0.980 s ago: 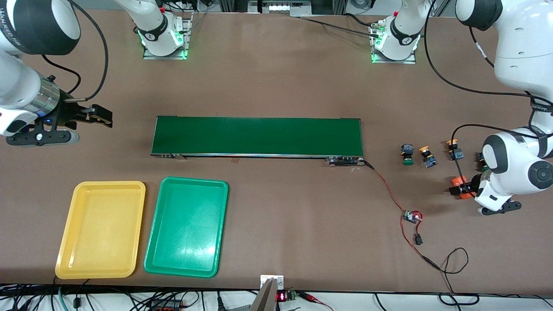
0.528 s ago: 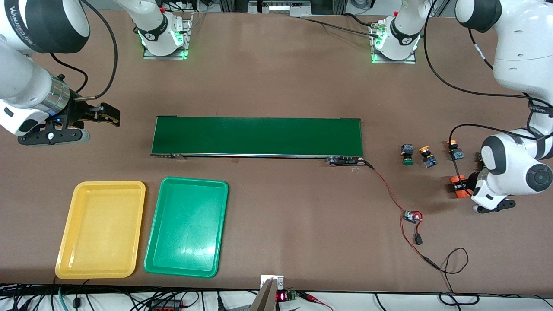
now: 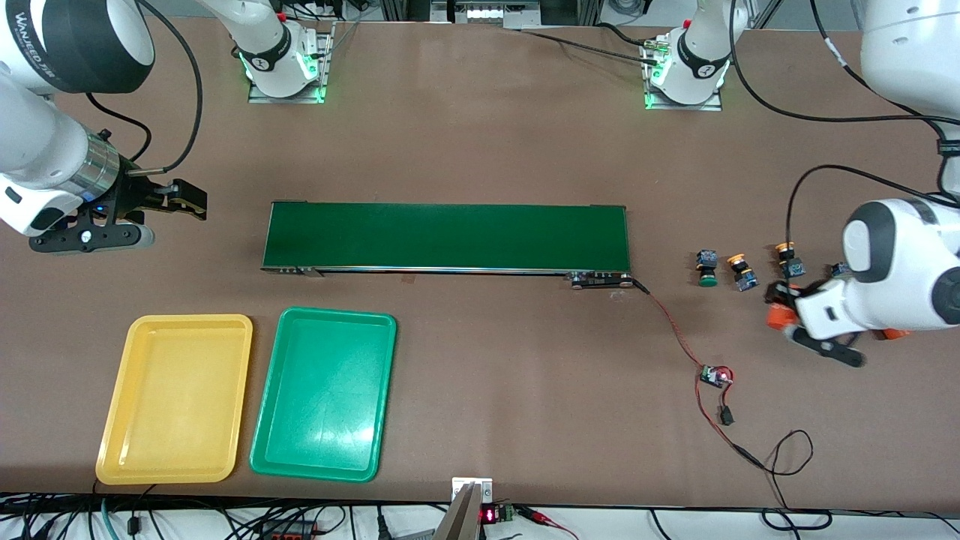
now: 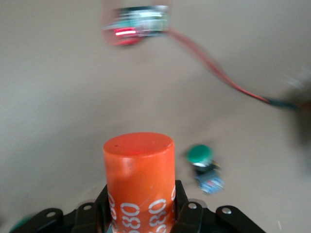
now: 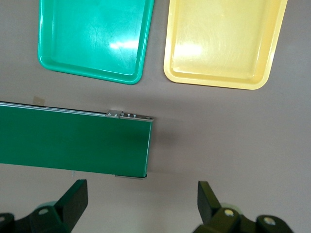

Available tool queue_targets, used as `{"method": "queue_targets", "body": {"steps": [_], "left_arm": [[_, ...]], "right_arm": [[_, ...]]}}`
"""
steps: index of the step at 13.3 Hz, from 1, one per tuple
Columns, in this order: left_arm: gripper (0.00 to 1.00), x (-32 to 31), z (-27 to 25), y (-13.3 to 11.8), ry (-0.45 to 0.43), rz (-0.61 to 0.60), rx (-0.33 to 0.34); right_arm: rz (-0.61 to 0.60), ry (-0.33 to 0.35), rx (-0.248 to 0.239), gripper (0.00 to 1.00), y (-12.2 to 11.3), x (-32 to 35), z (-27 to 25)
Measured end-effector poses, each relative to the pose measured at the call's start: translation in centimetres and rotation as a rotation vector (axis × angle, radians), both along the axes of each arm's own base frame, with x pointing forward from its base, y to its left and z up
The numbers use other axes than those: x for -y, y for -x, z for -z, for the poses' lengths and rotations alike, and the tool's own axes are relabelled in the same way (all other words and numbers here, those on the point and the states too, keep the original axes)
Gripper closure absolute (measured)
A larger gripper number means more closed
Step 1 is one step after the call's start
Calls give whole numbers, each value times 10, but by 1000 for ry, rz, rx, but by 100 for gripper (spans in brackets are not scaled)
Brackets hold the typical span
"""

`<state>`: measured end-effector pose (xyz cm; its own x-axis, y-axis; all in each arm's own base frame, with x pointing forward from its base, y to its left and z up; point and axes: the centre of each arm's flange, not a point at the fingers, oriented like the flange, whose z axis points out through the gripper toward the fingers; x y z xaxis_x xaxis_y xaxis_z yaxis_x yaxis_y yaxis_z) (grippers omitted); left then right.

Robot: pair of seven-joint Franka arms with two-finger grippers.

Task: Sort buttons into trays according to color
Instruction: 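Carry the orange cylinder onto the conveyor belt and open the left gripper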

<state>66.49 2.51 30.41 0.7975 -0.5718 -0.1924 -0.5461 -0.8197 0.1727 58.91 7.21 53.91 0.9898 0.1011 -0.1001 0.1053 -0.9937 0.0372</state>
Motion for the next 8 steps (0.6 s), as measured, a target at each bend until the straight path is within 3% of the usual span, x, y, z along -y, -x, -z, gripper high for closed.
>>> {"method": "queue_targets", "body": {"steps": [3, 8], "left_arm": [[50, 74, 15, 8, 127, 334, -26], [50, 198, 8, 38, 304, 723, -60]], "right_arm": [[1, 0, -1, 0, 0, 0, 1], [2, 0, -2, 0, -1, 1, 1]]}}
